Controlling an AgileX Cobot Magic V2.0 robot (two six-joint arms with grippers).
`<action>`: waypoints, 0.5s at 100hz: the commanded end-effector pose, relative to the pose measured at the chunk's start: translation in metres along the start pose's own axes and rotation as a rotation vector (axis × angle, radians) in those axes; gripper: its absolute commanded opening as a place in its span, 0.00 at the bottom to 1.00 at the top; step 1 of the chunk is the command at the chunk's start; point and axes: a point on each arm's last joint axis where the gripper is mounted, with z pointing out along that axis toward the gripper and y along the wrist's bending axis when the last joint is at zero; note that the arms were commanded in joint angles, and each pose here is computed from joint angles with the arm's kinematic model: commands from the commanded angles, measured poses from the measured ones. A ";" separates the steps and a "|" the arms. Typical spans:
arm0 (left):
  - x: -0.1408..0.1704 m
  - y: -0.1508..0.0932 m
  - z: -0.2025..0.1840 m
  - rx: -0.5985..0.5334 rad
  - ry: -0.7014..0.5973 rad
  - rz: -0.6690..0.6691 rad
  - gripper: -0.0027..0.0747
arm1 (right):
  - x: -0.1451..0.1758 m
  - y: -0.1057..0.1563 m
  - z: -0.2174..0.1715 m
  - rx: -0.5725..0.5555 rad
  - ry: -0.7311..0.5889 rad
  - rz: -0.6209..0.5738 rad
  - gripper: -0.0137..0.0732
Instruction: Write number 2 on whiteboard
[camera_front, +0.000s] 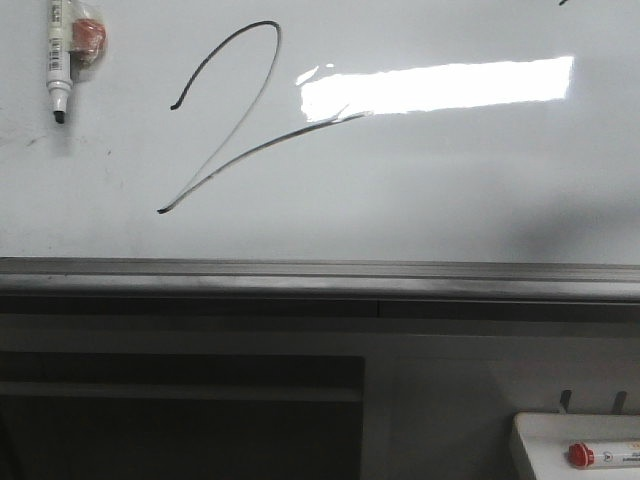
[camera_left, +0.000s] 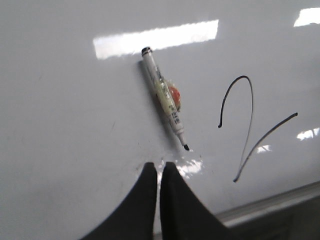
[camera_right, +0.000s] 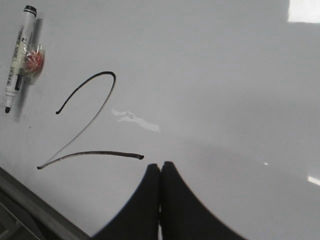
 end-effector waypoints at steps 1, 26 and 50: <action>-0.008 -0.001 0.003 -0.022 -0.232 0.134 0.01 | -0.010 -0.004 0.001 0.040 -0.037 -0.020 0.08; 0.036 0.005 -0.002 -0.013 -0.420 -0.555 0.01 | -0.002 -0.002 0.013 0.040 0.013 -0.029 0.08; 0.036 0.003 -0.008 -0.009 -0.459 -0.466 0.01 | 0.018 0.001 0.024 0.016 0.104 -0.043 0.08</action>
